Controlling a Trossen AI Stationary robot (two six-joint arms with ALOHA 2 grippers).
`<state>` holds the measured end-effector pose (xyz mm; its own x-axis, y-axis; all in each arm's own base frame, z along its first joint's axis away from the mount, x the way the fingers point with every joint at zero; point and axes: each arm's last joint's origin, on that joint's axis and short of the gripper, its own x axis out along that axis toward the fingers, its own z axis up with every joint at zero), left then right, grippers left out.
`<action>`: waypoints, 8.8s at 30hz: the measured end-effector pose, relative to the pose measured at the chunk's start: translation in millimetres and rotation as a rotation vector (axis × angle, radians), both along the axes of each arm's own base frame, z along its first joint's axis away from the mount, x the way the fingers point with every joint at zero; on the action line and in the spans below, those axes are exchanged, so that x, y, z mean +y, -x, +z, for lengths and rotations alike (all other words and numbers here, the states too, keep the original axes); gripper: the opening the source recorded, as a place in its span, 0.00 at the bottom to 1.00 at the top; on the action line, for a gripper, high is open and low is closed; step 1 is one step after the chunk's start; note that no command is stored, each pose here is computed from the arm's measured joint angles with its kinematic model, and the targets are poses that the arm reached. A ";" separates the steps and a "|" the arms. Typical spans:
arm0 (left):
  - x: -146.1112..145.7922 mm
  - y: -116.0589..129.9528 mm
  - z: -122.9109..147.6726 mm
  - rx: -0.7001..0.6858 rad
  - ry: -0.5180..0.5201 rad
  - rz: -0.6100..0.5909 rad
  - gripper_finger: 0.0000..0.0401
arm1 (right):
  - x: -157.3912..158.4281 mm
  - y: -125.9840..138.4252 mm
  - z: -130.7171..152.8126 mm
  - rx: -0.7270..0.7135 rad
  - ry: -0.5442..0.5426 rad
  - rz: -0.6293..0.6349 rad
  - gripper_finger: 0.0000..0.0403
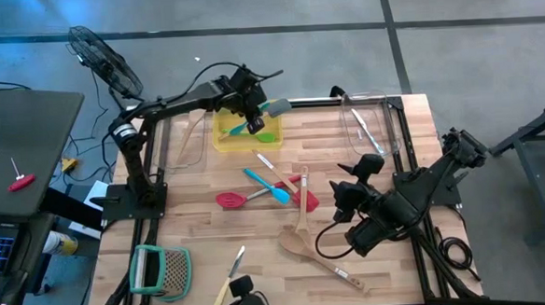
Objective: Pick & Place Kitchen Items
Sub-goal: Put the blue spatula into the yellow bin, then put the wooden serving spoon into the left transparent bin
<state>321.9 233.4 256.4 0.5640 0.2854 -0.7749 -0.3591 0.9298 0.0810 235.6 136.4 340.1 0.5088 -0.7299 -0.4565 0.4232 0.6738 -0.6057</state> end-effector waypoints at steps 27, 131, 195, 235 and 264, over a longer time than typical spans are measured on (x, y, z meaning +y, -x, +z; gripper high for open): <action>-23.2 0.4 26.6 0.135 0.190 0.041 0.48 | 2.6 1.5 -1.6 0.021 -0.056 -0.002 0.58; -345.0 -50.8 -91.2 -0.021 0.775 0.256 0.48 | 140.3 42.4 -152.0 0.074 -0.982 0.742 0.58; -346.8 -52.9 -92.2 -0.020 0.821 0.248 0.48 | 125.3 29.7 -200.5 0.287 -0.841 0.589 0.58; -350.0 -62.3 -113.0 -0.016 0.843 0.217 0.48 | 125.2 29.7 -200.5 0.285 -0.837 0.588 0.58; -345.8 -64.6 -112.8 -0.022 0.814 0.136 0.48 | 125.4 30.0 -200.5 0.283 -0.842 0.583 0.58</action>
<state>386.4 -112.5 143.6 0.5827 -0.2933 -0.7579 -0.4667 0.6428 -0.6075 205.7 261.7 139.6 0.4739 0.1991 -0.8578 -0.1838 0.9750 0.1248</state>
